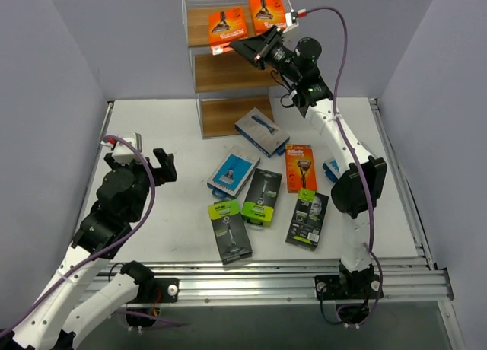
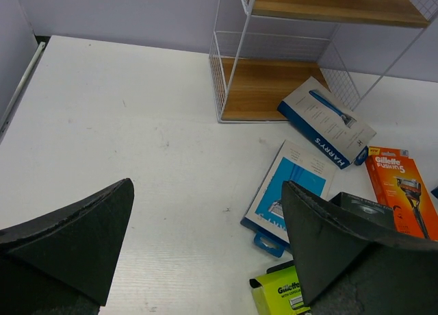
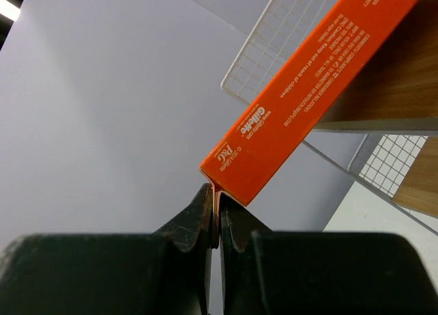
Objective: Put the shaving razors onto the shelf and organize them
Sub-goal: Place the shaving razor onto shelf
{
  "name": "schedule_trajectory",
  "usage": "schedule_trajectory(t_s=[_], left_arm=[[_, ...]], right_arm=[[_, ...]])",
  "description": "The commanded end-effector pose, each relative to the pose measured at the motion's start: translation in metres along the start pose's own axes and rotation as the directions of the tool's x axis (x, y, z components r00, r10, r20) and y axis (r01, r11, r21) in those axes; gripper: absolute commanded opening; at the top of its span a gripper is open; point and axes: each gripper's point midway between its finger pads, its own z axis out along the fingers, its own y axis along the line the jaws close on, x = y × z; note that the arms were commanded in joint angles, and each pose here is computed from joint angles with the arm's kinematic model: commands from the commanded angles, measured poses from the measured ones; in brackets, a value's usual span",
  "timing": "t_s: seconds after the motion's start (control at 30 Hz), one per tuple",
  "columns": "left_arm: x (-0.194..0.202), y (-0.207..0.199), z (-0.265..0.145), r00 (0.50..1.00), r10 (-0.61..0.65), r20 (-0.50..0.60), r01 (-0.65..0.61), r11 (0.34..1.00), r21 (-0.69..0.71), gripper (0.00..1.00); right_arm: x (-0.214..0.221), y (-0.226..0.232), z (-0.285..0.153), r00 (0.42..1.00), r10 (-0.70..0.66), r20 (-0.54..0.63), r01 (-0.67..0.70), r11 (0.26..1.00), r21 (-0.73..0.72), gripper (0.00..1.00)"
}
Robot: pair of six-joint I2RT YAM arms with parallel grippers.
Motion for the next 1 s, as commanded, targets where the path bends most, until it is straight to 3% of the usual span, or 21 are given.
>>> schedule_trajectory(t_s=[0.0,0.97], left_arm=[[-0.005,0.000,0.000,1.000,0.013,0.015,-0.012,1.000,-0.007,0.97],[0.002,-0.008,0.002,1.000,0.029,-0.010,-0.029,1.000,0.012,0.97]], right_arm=[[-0.022,0.046,-0.004,0.997,-0.049,0.054,0.057,0.986,-0.158,0.00],[-0.028,-0.023,-0.001,0.980,0.132,0.152,-0.130,0.991,-0.023,0.00]])
